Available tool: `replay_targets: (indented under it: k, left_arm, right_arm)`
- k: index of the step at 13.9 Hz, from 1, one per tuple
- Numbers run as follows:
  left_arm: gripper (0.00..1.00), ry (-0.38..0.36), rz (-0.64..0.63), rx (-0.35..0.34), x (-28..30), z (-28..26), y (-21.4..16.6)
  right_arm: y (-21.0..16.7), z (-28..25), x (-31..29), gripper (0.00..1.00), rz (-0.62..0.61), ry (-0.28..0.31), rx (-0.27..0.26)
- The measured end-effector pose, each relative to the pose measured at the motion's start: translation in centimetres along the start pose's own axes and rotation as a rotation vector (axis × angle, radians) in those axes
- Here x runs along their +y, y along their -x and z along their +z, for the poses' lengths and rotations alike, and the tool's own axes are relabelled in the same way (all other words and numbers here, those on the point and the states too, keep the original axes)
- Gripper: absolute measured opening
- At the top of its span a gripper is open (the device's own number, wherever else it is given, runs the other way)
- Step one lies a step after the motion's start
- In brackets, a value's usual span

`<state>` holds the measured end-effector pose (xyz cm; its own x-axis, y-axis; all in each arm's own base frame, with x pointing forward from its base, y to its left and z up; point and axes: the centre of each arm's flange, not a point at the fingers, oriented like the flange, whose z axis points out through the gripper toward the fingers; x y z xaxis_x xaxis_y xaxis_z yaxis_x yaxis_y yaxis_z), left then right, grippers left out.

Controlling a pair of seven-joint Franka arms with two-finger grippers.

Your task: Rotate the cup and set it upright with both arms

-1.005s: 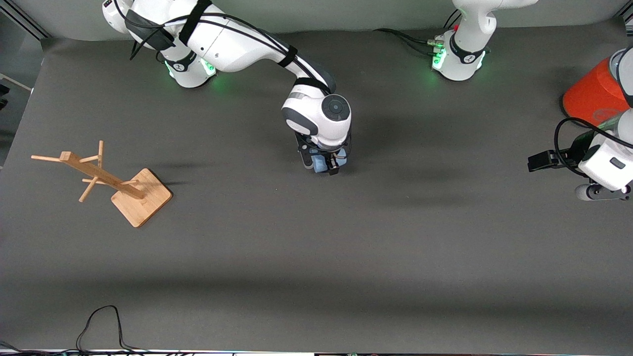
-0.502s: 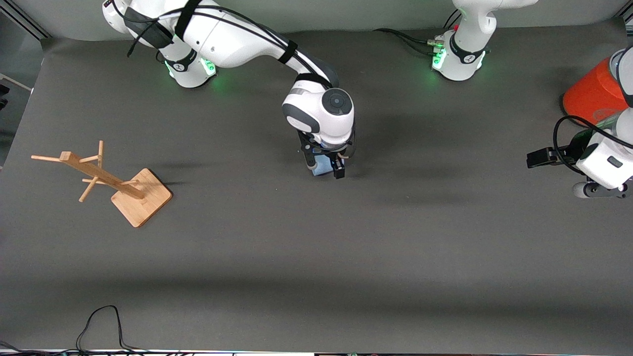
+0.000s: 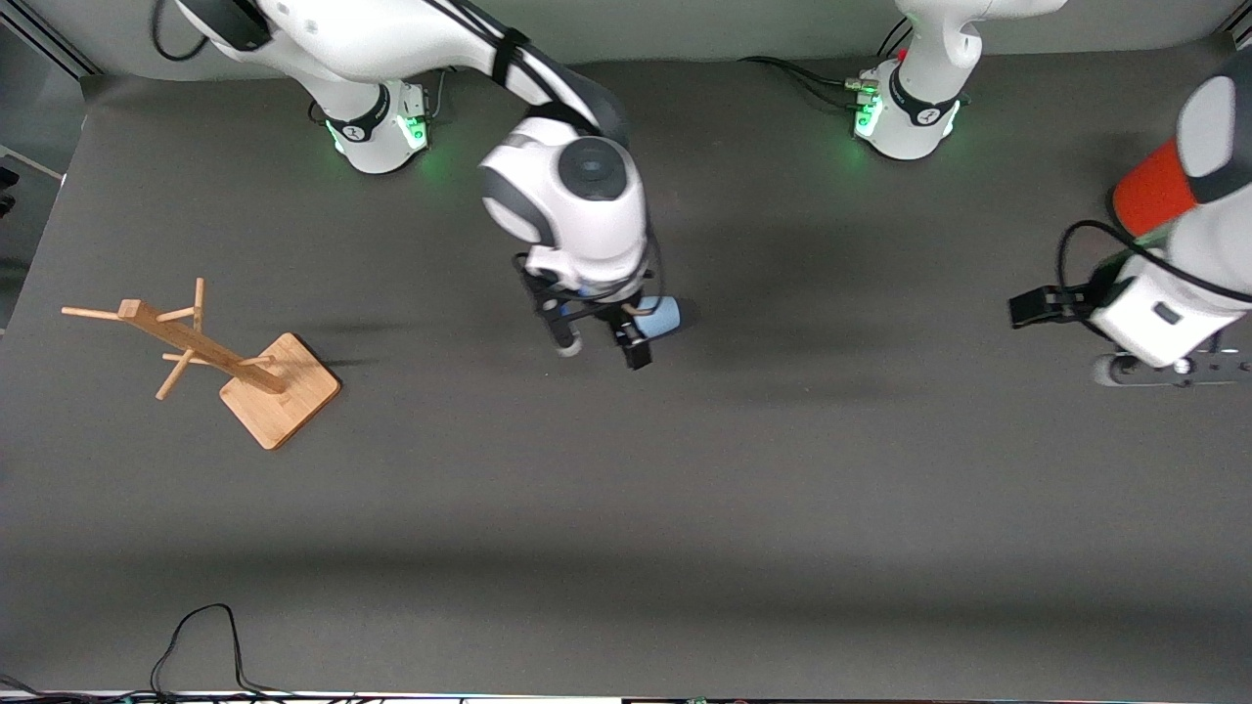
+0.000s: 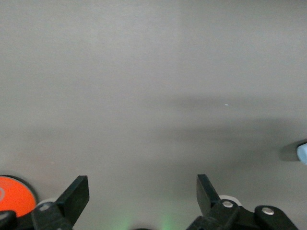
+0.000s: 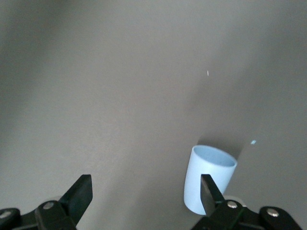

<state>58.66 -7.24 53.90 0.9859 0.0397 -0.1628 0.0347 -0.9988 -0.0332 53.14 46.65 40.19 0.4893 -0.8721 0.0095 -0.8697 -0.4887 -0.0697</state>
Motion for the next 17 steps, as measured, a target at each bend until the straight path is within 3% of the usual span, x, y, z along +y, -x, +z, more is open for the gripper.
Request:
replay_targets:
  k: [6, 9, 14, 17]
  left_arm:
    - [1.0, -0.046, -0.072, 0.005, 17.2, 2.7, 3.0]
    - [1.0, -0.073, -0.107, -0.011, 24.8, 6.2, 3.0]
    - [1.0, -0.063, -0.2, 0.026, 36.2, 11.4, 3.1]
    - [1.0, -0.072, -0.234, 0.051, 42.9, 16.5, 4.5]
  right_arm:
    - [-20.5, -10.2, 2.5, 1.0, -0.261, 0.016, -0.093]
    - [-29.9, -14.3, 7.8, 1.0, -0.425, -0.016, -0.081]
    - [-38.7, -17.7, 17.6, 1.0, -0.628, -0.056, -0.072]
    - [-40.6, -18.2, 22.0, 1.0, -0.677, -0.012, -0.031]
